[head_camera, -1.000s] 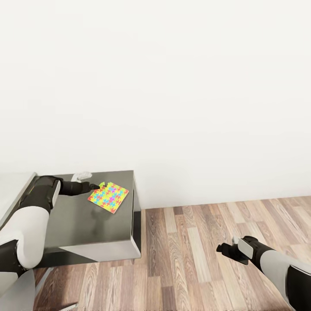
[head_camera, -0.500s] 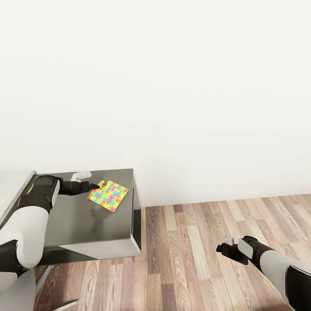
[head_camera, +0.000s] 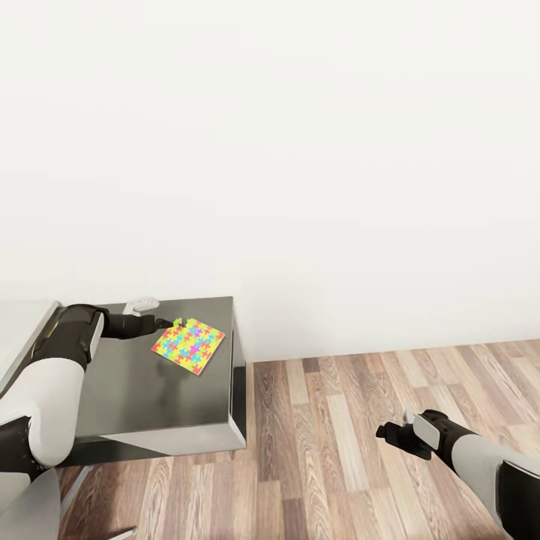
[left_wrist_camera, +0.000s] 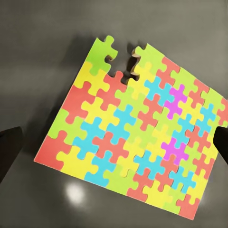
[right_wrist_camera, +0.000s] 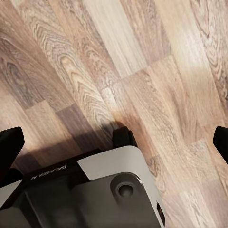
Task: Put all the toys in the child's room - the three board games (two on the bed and one on the table), the two jigsaw puzzles on the table, and the tennis ball on the table - inside the toy box on the table in the child's room.
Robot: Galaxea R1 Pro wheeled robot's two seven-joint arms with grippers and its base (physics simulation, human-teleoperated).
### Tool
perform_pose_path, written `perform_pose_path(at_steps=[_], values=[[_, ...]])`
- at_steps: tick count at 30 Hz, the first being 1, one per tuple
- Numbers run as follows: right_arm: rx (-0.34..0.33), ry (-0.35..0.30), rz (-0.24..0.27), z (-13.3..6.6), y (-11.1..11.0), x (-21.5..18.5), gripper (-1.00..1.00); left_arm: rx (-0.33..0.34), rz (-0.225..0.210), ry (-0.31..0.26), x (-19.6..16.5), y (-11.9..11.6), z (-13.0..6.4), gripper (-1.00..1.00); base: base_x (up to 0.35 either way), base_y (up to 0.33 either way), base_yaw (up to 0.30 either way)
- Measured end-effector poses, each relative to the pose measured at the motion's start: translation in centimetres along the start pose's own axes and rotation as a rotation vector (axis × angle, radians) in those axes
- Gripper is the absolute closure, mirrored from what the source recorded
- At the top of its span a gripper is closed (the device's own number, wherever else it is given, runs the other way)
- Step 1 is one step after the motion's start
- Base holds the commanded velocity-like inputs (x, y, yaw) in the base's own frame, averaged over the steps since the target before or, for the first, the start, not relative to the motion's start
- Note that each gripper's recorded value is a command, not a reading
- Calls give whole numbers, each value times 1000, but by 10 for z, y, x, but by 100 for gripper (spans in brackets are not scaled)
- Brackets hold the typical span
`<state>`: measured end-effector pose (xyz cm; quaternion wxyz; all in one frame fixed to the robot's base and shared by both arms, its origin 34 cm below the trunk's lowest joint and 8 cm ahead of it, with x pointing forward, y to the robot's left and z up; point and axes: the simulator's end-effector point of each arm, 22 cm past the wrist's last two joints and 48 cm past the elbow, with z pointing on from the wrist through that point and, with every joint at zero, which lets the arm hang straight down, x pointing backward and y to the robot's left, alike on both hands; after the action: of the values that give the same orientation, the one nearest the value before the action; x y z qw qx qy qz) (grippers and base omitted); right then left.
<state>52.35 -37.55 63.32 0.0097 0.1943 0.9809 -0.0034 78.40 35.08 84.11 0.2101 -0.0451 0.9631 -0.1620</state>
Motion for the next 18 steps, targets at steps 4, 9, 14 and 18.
perform_pose_path(at_steps=[4,9,14,18], values=[[0,0,0,0,0,0,-100,0,0,0,0,0,0,-100,4,2,0],[0,-1,0,0,0,0,-100,0,0,1,0,0,0,-100,32,28,0],[-1,-1,0,0,0,0,-100,-3,1,4,1,0,0,-100,119,106,0],[-1,0,0,0,1,0,-100,-3,2,5,1,-1,1,-100,60,46,0]])
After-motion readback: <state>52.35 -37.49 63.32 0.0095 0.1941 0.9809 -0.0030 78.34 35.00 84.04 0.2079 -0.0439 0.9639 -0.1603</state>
